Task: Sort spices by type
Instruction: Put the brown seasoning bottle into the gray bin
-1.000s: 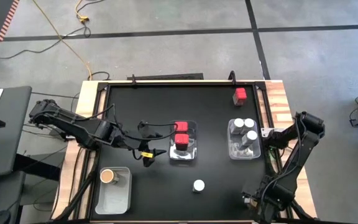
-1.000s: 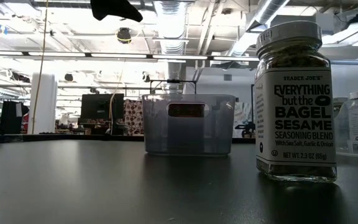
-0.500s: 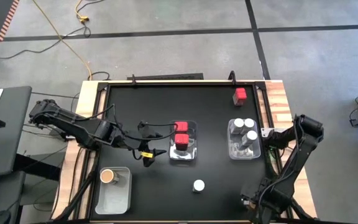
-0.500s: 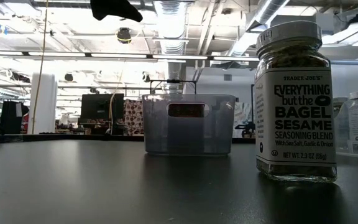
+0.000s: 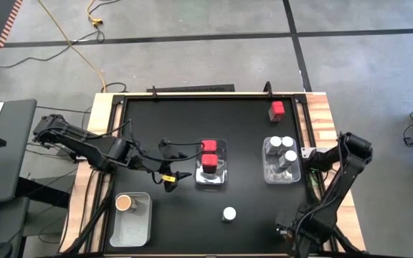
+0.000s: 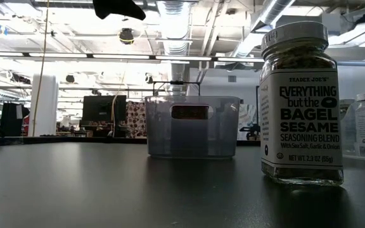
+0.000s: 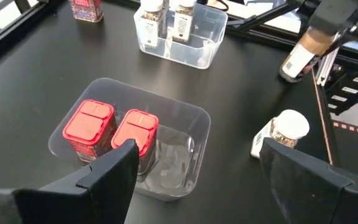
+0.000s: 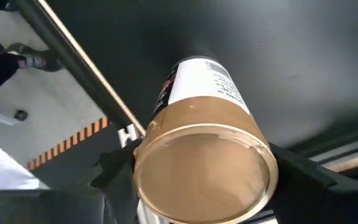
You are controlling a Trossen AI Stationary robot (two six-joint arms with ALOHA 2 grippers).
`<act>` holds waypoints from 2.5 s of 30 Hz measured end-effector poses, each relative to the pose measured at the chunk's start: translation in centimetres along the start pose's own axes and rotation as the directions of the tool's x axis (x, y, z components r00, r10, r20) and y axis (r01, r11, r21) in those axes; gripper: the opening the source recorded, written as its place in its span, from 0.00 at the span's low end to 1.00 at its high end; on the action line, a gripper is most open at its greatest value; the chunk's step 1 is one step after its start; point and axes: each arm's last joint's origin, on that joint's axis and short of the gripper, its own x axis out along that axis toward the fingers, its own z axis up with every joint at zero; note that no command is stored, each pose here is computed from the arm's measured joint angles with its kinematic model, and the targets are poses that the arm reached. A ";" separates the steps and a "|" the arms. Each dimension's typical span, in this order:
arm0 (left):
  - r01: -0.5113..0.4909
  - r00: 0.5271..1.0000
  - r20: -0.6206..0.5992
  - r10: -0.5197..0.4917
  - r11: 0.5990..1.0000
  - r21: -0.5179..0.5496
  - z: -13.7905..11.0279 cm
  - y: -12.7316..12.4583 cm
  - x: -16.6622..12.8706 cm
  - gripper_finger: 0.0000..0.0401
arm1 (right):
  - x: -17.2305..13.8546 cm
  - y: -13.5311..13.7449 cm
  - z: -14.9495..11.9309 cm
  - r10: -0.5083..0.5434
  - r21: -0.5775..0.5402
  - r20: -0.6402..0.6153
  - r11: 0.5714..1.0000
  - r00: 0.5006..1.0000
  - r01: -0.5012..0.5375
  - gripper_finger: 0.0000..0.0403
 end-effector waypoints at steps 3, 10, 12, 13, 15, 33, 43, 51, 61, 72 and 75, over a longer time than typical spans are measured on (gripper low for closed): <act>0.002 1.000 -0.004 -0.002 1.000 0.002 0.0 0.0 0.0 0.80 | -2.1 -0.3 0.5 0.006 0.023 0.003 1.000 1.000 -0.007 0.75; 0.027 0.999 -0.029 -0.026 0.999 0.019 -0.2 0.0 0.0 0.80 | -8.9 -1.7 2.6 -0.071 0.039 0.088 0.997 0.994 0.068 0.75; 0.042 0.997 -0.067 -0.038 0.997 0.060 -0.5 0.0 -0.2 0.80 | -10.9 -1.9 3.7 -0.053 0.045 0.126 0.998 0.991 0.048 0.75; 0.049 0.996 -0.079 -0.043 0.996 0.074 -0.6 0.0 -0.3 0.80 | -11.9 -2.0 4.4 -0.033 0.048 0.149 0.999 0.988 0.026 0.75; 0.058 0.994 -0.098 -0.047 0.992 0.113 -0.9 -0.1 -0.7 0.80 | -13.6 -2.1 5.9 0.021 0.051 0.195 0.998 0.980 -0.032 0.75; 0.141 0.990 -0.017 -0.140 0.987 0.079 -5.0 3.7 -6.7 0.80 | -15.2 2.8 21.4 0.109 -0.074 0.289 0.993 0.951 -0.091 0.75; 0.142 0.985 -0.114 -0.128 0.982 0.125 -6.7 4.2 -6.3 0.80 | -11.4 3.7 25.4 0.119 -0.015 0.230 0.993 0.966 -0.119 0.75; 0.140 0.984 -0.128 -0.123 0.981 0.131 -6.8 4.2 -6.3 0.80 | -7.1 4.1 28.4 0.089 0.010 0.134 0.996 0.987 -0.091 0.75; 0.141 0.984 -0.129 -0.122 0.979 0.146 -6.8 4.2 -6.3 0.80 | -5.8 4.2 29.0 0.064 0.049 0.115 0.996 0.991 -0.070 0.75; 0.144 0.984 -0.129 -0.122 0.974 0.177 -6.8 4.2 -6.3 0.80 | -5.9 4.4 29.2 0.079 0.071 0.144 0.993 0.986 -0.090 0.95; 0.144 0.984 -0.129 -0.122 0.974 0.177 -6.8 4.2 -6.3 0.80 | -5.9 4.4 29.2 0.079 0.072 0.144 0.993 0.986 -0.090 0.94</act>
